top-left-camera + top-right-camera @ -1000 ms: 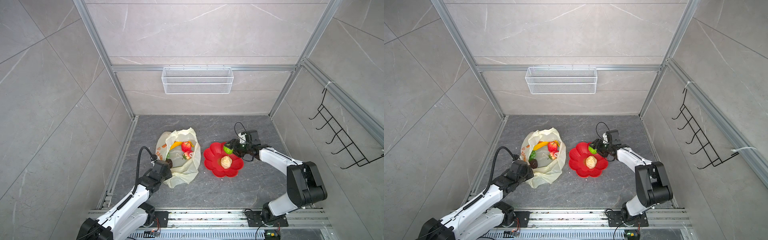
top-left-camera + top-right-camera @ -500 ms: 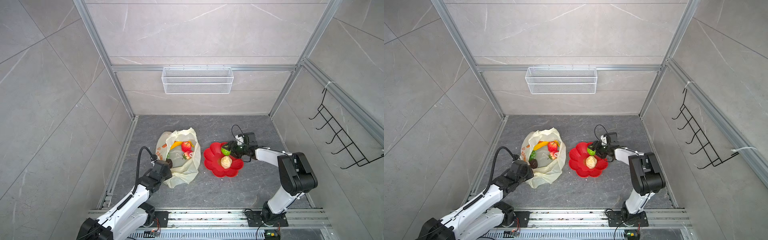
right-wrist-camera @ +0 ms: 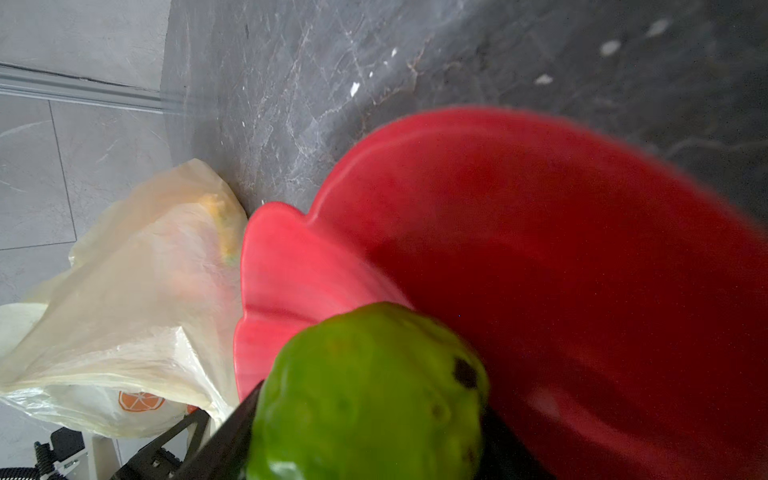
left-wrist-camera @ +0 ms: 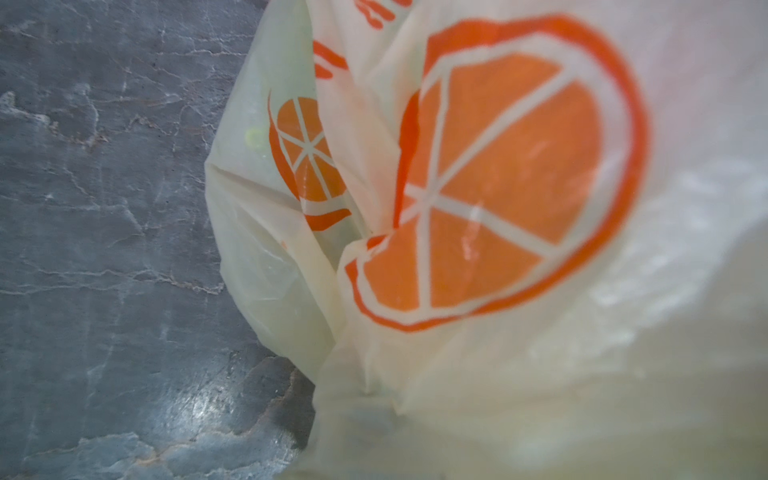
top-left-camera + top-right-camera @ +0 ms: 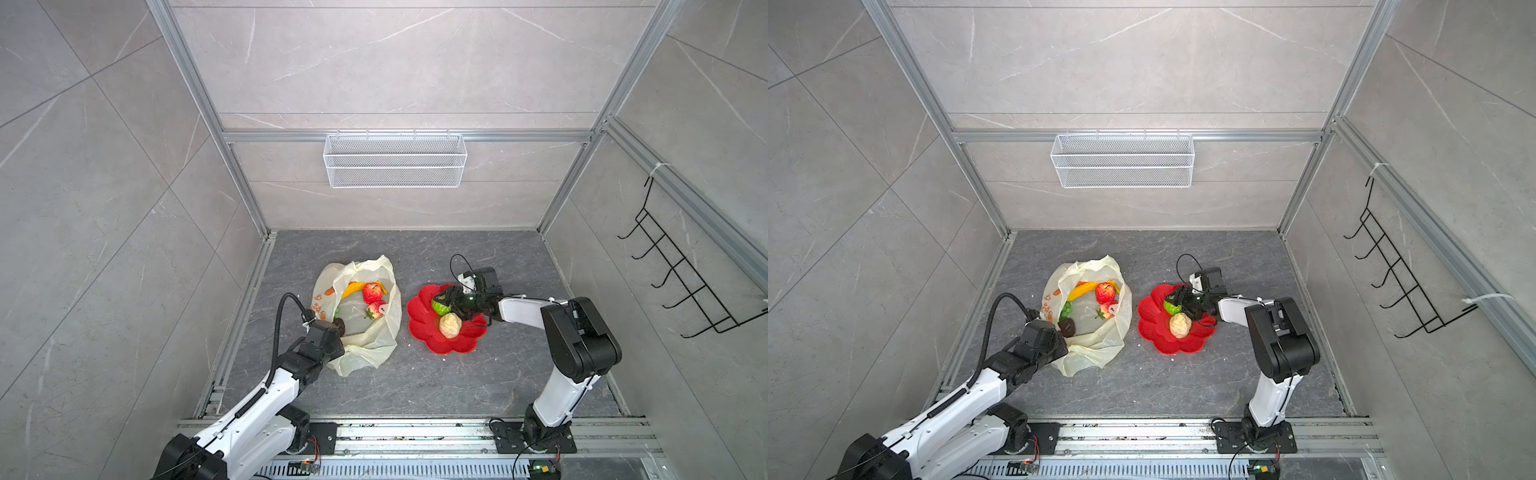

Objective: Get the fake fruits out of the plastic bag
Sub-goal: 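Lower the green fruit into the red bowl and open the right gripper, then raise the right gripper and move it back over the bag opening, then reach the right gripper down into the bag and grasp the red apple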

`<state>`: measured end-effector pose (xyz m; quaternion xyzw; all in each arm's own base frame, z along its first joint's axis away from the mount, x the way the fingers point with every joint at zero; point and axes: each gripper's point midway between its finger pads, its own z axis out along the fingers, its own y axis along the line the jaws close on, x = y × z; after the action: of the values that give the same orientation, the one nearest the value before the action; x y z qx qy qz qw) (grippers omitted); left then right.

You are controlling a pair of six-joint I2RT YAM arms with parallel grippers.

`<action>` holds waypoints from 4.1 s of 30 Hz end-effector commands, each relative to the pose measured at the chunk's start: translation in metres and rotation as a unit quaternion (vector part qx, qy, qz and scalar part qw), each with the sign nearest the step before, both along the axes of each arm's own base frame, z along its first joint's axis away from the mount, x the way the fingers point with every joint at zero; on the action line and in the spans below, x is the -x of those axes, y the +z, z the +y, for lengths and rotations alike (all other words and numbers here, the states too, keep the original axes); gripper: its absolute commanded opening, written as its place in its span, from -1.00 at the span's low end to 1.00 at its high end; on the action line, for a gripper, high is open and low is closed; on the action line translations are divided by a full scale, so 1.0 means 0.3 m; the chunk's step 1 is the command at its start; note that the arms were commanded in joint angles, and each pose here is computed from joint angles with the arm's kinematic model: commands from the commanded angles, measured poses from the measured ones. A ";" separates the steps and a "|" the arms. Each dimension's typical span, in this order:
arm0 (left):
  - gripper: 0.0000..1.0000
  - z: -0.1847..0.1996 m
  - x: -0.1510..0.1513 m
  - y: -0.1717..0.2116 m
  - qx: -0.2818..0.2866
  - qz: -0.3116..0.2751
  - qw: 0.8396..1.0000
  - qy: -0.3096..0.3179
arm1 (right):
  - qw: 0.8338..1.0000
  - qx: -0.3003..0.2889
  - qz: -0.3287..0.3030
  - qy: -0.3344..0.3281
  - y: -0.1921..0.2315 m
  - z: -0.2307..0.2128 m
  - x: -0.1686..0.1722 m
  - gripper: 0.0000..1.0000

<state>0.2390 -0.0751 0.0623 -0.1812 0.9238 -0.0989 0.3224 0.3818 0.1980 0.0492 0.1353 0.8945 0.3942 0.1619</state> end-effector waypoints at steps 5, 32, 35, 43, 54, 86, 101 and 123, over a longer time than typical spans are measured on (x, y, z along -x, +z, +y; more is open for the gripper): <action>-1.00 -0.009 -0.015 0.013 0.005 -0.009 1.000 -0.004 | 0.998 0.057 0.030 -0.022 -0.056 -0.048 0.024 0.56; -1.00 -0.018 -0.016 0.013 0.009 -0.011 1.000 -0.012 | 0.988 0.136 0.015 -0.067 0.038 -0.161 0.060 0.67; -1.00 -0.017 -0.015 0.014 0.010 -0.011 1.000 -0.011 | 0.986 0.150 0.015 -0.077 0.046 -0.183 0.066 0.57; -1.00 -0.019 -0.015 0.014 0.011 -0.011 1.000 -0.012 | 0.981 0.166 0.016 -0.102 0.062 -0.224 0.073 0.51; -1.00 -0.018 -0.015 0.014 0.010 -0.011 1.000 -0.012 | 0.978 0.157 0.026 -0.134 0.067 -0.253 0.119 0.27; -1.00 -0.039 -0.031 0.046 0.011 -0.015 0.999 -0.031 | 0.965 0.203 -0.166 -0.012 0.448 0.040 0.218 0.18; -1.00 -0.086 -0.059 0.099 0.031 -0.019 0.998 -0.051 | 0.931 0.220 -0.230 0.180 0.323 0.705 0.258 0.24; -1.00 -0.136 -0.066 0.078 0.050 -0.010 0.995 -0.082 | 0.875 0.408 -0.223 0.134 0.124 0.732 -0.133 0.58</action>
<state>0.2510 -0.1090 0.0764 -0.1299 0.9328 -0.1555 0.2979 0.4169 0.4241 0.0976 -0.1407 0.9225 0.0717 0.3521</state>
